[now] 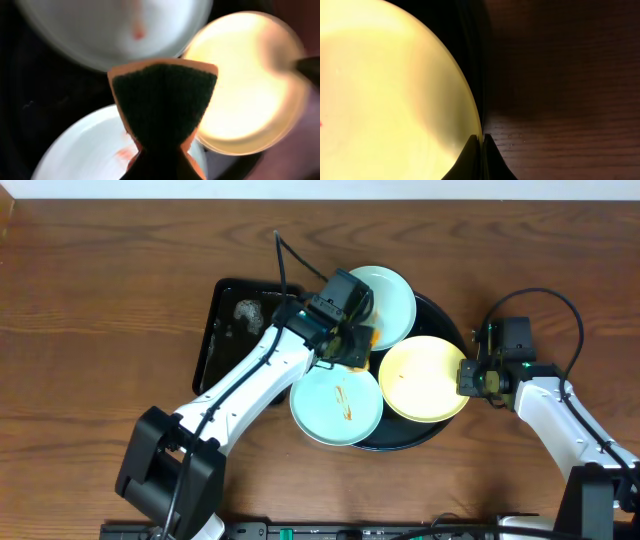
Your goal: Clean dirty plates on tray and stack at the side
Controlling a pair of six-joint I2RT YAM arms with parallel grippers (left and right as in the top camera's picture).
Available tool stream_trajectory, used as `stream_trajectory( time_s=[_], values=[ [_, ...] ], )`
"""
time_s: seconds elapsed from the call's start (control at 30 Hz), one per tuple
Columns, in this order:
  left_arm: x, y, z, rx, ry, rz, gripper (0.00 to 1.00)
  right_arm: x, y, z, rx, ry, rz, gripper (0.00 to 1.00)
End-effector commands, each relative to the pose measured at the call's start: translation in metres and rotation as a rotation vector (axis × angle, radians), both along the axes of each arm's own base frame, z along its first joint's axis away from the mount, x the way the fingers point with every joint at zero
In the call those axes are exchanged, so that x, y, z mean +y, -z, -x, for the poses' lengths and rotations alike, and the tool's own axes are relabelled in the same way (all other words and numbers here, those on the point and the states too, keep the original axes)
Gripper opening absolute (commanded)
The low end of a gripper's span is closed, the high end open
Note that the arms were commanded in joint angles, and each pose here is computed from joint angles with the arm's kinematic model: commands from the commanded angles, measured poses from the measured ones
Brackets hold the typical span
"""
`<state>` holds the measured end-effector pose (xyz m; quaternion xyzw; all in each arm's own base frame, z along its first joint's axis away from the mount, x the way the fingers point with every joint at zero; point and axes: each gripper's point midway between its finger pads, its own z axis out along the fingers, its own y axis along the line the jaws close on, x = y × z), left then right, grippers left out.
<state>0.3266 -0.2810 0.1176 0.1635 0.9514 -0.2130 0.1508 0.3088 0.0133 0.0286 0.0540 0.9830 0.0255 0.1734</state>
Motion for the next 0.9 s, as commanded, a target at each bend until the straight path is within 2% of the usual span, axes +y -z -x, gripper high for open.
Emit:
stream_trajectory(
  time_s=[0.0,0.27,0.53,0.63,0.77,0.87],
  values=[
    [-0.027,0.006,0.019,0.082,0.086,0.113,0.07,0.000,0.005,0.004,0.021,-0.002,-0.005,0.01],
    [-0.080,0.037,0.038,0.180,0.175,0.222,0.08,0.000,0.006,0.006,0.033,-0.002,-0.005,0.01],
    [-0.099,0.089,0.058,0.258,0.208,0.171,0.08,0.000,0.007,0.008,0.038,-0.002,-0.005,0.01],
    [-0.089,0.106,0.042,0.196,0.156,0.090,0.07,0.000,0.007,0.008,0.040,-0.002,-0.005,0.01],
    [-0.056,0.117,-0.005,0.002,0.011,-0.093,0.08,0.000,0.007,0.009,0.045,-0.002,-0.005,0.01],
    [-0.052,0.109,-0.027,-0.059,-0.032,-0.089,0.08,0.000,0.008,0.012,0.056,-0.002,-0.004,0.01]
  ],
)
